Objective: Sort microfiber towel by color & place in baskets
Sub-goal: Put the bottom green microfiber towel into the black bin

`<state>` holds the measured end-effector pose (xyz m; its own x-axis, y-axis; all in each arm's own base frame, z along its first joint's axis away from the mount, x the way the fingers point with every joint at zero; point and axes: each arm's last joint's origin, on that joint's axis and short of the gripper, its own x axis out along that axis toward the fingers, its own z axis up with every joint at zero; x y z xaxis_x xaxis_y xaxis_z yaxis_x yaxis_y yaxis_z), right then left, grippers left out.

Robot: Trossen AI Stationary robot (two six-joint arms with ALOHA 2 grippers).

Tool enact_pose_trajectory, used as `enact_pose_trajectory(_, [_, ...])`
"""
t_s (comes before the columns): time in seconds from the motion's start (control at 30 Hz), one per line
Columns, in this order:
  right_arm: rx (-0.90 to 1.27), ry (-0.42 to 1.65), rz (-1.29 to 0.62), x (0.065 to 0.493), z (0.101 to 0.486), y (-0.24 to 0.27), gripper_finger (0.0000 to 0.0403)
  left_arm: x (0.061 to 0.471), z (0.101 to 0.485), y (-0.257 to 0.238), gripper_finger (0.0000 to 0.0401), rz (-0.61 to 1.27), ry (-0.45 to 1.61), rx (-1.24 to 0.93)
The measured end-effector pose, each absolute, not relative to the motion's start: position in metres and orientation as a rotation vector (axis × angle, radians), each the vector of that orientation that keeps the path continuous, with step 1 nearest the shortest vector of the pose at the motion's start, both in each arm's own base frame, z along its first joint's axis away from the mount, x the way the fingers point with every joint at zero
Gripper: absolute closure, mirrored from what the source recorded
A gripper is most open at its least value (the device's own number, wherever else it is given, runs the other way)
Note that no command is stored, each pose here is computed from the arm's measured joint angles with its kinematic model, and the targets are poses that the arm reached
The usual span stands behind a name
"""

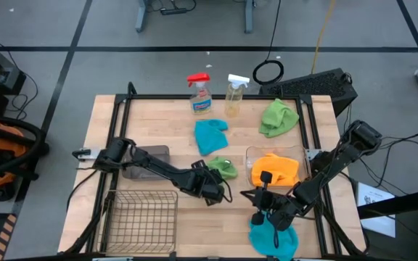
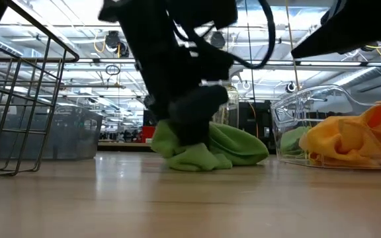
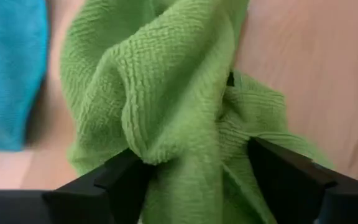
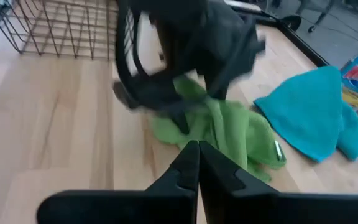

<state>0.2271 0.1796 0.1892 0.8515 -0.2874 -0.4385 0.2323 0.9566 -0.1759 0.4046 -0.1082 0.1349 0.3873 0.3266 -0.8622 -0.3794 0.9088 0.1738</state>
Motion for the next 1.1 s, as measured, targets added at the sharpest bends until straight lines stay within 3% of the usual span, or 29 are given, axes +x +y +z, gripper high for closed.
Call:
enact_pose_trajectory(0.27, [-0.183, 0.460, -0.245, 0.229, 0.192, 0.182, 0.0403, 0.408, 0.120, -0.110, 0.0255, 0.466, 1.088, -0.086])
enact_pose_trajectory(0.53, [-0.249, 0.468, -0.233, 0.229, 0.192, 0.182, 0.0403, 0.396, 0.162, -0.117, 0.0381, 0.434, 1.059, -0.103])
enact_pose_trajectory(0.83, [-0.321, 0.476, -0.217, 0.229, 0.193, 0.181, 0.0403, 0.365, 0.240, -0.123, 0.0375, 0.407, 0.922, -0.074])
enact_pose_trajectory(1.1, [-0.341, 0.479, -0.212, 0.229, 0.193, 0.181, 0.0403, 0.318, 0.288, -0.118, 0.0372, 0.467, 0.922, -0.032])
